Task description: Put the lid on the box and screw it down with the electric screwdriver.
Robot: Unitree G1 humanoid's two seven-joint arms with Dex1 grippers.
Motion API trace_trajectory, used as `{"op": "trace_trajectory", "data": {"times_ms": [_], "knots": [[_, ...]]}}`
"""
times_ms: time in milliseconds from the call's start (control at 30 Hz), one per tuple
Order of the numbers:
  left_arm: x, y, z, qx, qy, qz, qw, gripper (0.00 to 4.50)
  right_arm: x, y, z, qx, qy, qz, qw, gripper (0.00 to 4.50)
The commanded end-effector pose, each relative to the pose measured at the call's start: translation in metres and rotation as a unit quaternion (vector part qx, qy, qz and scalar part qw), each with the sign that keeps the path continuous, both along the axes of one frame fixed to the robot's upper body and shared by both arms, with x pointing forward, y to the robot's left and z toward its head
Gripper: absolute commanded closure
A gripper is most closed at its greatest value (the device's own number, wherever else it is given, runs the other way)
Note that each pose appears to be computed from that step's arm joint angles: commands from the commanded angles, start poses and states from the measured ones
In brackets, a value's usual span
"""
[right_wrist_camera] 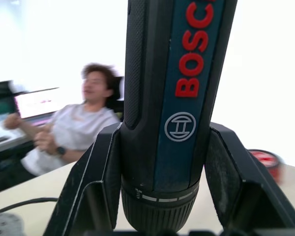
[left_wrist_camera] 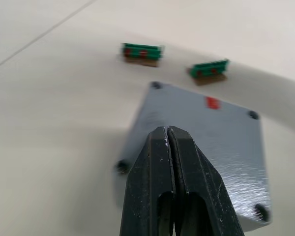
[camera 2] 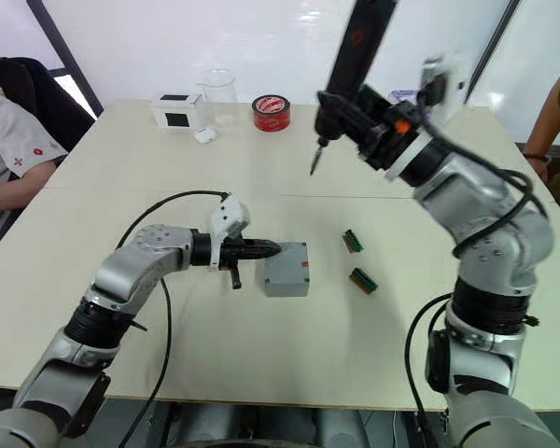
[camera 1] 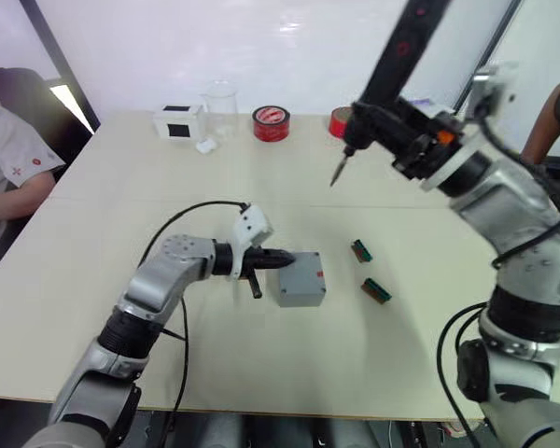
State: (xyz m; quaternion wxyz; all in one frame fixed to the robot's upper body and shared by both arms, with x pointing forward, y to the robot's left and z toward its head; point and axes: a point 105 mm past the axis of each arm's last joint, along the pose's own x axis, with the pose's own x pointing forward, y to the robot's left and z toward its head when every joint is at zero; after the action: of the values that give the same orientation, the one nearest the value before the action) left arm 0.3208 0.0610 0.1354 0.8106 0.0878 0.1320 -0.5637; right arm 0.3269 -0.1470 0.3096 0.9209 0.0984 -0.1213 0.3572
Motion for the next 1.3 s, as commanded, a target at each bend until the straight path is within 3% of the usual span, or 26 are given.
{"op": "trace_trajectory", "data": {"times_ms": [33, 100, 200, 267, 400, 533, 800, 900, 967, 1067, 1133, 1200, 1300], "knots": [[-0.004, 0.016, 0.034, -0.019, -0.014, -0.013, 1.000, 4.50, 0.000, -0.036, -0.038, -0.072, 0.161, -0.025, 0.984, 2.69], [-0.009, 0.019, 0.039, -0.018, -0.012, -0.023, 1.000, 4.50, -0.004, -0.047, -0.054, -0.113, 0.217, -0.033, 0.969, 2.69], [-0.041, 0.028, 0.032, 0.043, 0.004, -0.098, 0.994, 4.50, -0.018, -0.084, -0.099, -0.224, 0.345, -0.080, 0.908, 2.69], [-0.057, 0.030, 0.024, 0.070, 0.014, -0.132, 0.989, 4.50, -0.022, -0.103, -0.113, -0.228, 0.404, -0.099, 0.880, 2.69], [-0.070, 0.028, 0.021, 0.062, 0.026, -0.145, 0.987, 4.50, -0.037, -0.119, -0.137, -0.214, 0.493, -0.088, 0.839, 2.69], [-0.073, 0.025, 0.021, 0.059, 0.015, -0.134, 0.989, 4.50, -0.038, -0.130, -0.153, -0.170, 0.552, -0.092, 0.811, 2.69], [-0.077, 0.024, 0.018, 0.051, 0.016, -0.106, 0.993, 4.50, -0.031, -0.140, -0.177, -0.158, 0.604, -0.121, 0.771, 2.69], [-0.076, 0.027, 0.018, 0.051, 0.017, -0.097, 0.994, 4.50, -0.027, -0.140, -0.181, -0.166, 0.608, -0.127, 0.766, 2.69], [-0.075, 0.031, 0.015, 0.058, 0.026, -0.090, 0.994, 4.50, -0.027, -0.143, -0.184, -0.183, 0.609, -0.134, 0.760, 1.69], [-0.073, 0.040, 0.010, 0.071, 0.033, -0.077, 0.994, 4.50, -0.024, -0.142, -0.184, -0.188, 0.599, -0.129, 0.767, 0.70], [-0.067, 0.048, 0.012, 0.064, 0.036, -0.055, 0.996, 4.50, -0.019, -0.145, -0.176, -0.194, 0.576, -0.133, 0.783, 0.05], [-0.063, 0.055, 0.016, 0.050, 0.040, -0.034, 0.997, 4.50, -0.013, -0.151, -0.164, -0.201, 0.541, -0.143, 0.804, 0.05], [-0.060, 0.076, 0.018, 0.028, 0.065, 0.008, 0.997, 4.50, 0.004, -0.153, -0.121, -0.231, 0.396, -0.134, 0.879, 0.05]]}}
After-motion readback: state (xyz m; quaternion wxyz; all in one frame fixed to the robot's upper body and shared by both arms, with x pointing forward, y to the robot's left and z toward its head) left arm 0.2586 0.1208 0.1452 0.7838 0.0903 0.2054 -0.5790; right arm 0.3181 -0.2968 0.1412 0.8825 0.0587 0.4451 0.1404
